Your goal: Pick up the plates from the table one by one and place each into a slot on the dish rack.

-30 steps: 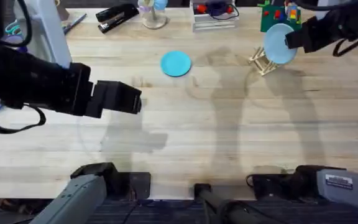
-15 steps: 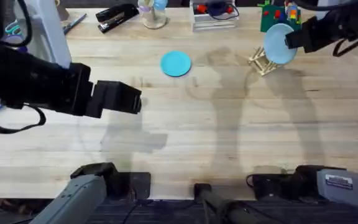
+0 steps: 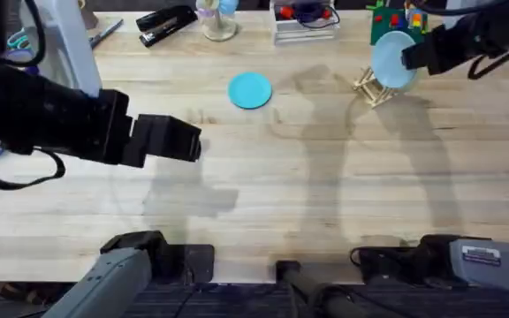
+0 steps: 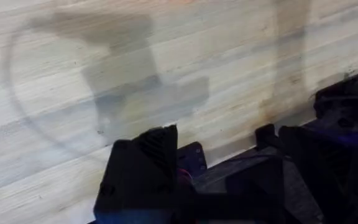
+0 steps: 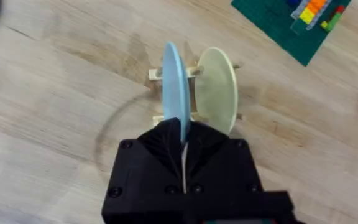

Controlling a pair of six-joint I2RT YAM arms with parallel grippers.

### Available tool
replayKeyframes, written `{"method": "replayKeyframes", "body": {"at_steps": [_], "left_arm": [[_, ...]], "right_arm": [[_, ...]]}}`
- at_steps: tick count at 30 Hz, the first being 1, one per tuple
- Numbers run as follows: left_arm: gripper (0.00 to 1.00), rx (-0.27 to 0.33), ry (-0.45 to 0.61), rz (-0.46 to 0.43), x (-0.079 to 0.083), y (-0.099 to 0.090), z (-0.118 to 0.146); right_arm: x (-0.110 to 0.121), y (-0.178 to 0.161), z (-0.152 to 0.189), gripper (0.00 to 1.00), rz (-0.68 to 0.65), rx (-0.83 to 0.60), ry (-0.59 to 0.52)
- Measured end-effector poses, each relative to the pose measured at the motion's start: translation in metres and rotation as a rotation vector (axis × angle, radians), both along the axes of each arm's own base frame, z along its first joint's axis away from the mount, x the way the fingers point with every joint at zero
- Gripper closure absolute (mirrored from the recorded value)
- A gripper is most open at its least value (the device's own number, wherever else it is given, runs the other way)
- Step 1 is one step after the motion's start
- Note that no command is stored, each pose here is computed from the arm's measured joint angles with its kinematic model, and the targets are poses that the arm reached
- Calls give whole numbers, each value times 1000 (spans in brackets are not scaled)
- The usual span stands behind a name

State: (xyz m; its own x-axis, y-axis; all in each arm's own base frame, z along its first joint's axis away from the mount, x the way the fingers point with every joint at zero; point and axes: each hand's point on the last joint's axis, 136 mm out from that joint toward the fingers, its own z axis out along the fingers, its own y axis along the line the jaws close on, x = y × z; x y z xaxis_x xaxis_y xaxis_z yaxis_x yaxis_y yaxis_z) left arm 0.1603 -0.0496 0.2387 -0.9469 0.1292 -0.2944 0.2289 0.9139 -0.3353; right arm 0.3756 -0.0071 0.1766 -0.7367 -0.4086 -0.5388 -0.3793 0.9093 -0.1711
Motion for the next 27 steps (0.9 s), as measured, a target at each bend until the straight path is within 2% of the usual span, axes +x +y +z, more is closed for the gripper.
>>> {"method": "replayKeyframes", "body": {"at_steps": [9, 27], "left_arm": [[8, 0, 0, 0, 0, 0, 0], [8, 0, 0, 0, 0, 0, 0]], "right_arm": [[-1, 1, -20, 973, 2, 8, 69], [-1, 1, -21, 973, 2, 8, 70]]}}
